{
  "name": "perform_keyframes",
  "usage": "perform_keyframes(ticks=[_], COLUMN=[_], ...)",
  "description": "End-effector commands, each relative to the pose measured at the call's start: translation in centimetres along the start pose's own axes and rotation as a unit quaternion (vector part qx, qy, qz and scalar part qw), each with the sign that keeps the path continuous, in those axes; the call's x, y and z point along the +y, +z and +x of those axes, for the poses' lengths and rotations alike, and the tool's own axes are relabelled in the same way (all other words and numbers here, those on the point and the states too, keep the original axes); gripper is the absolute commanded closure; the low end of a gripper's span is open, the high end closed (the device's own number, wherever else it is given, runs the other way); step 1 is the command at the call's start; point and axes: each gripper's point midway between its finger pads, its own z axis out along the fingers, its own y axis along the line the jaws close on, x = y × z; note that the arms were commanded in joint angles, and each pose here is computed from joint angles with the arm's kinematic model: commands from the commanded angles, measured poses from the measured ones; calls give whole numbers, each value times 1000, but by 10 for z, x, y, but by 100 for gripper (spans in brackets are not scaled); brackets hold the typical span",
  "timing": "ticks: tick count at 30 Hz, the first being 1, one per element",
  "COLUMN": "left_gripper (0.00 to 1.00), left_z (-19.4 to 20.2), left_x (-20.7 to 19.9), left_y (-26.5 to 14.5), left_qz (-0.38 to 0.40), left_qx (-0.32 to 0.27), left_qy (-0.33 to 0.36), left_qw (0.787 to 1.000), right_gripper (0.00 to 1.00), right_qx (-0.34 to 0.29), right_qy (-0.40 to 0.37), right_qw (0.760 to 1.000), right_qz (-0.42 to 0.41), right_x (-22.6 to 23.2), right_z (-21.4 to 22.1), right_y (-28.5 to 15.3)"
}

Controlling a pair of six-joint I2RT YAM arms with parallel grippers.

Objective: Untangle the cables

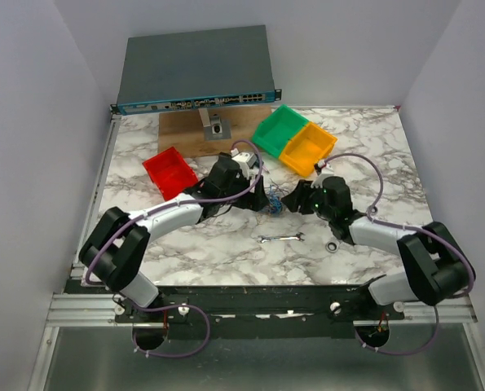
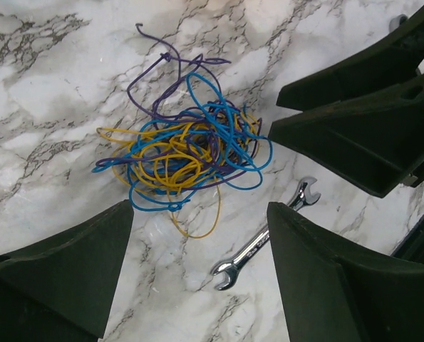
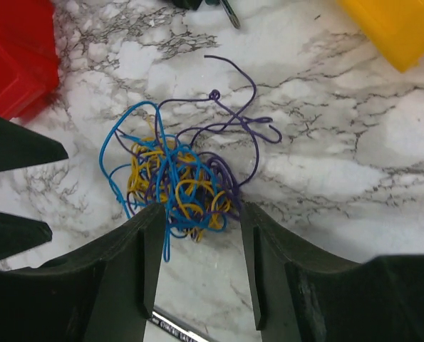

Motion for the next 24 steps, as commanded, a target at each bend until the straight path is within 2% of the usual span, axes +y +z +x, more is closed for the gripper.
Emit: perform_keyframes(ticks=[1, 2, 4, 5, 6, 8, 11, 14, 18, 21, 24], left_gripper=[23, 23, 23, 23, 22, 22, 23, 23, 25, 31, 45], left_z=[10, 12, 14, 16, 16, 20, 26, 28, 32, 40, 47], left_x=[15, 18, 18, 18, 18, 21, 29, 32, 38, 44, 40], left_y=[10, 10, 12, 13, 15, 20, 26, 28, 33, 41, 48], left_qz=[-30, -34, -35, -34, -35, -46, -71, -76, -92, -106, -90], left_qx=[1, 1, 11, 21, 30, 55, 88, 95, 114, 144, 166], left_qy=[-4, -2, 1, 3, 3, 1, -1, 0, -2, -9, -16], left_qw=[1000, 999, 999, 999, 999, 997, 994, 993, 989, 984, 982], right_gripper=[45, 45, 55, 66, 84, 97, 99, 99, 99, 99, 99], right_qx=[21, 24, 43, 49, 51, 39, 2, -27, -29, -27, -30], right_qy=[5, 9, 11, 12, 14, 12, 3, -3, 1, 4, 6], right_qw=[1000, 1000, 999, 999, 998, 999, 1000, 1000, 999, 1000, 1000], right_qz=[-19, -14, -9, -13, -23, -35, -23, -9, -13, -11, 3], right_x=[6, 2, -3, -2, 1, 7, 7, 3, 5, 5, 2], right_z=[5, 9, 19, 22, 23, 16, 0, -8, -9, -11, -14], right_y=[23, 26, 33, 34, 35, 31, 19, 7, 6, 10, 11])
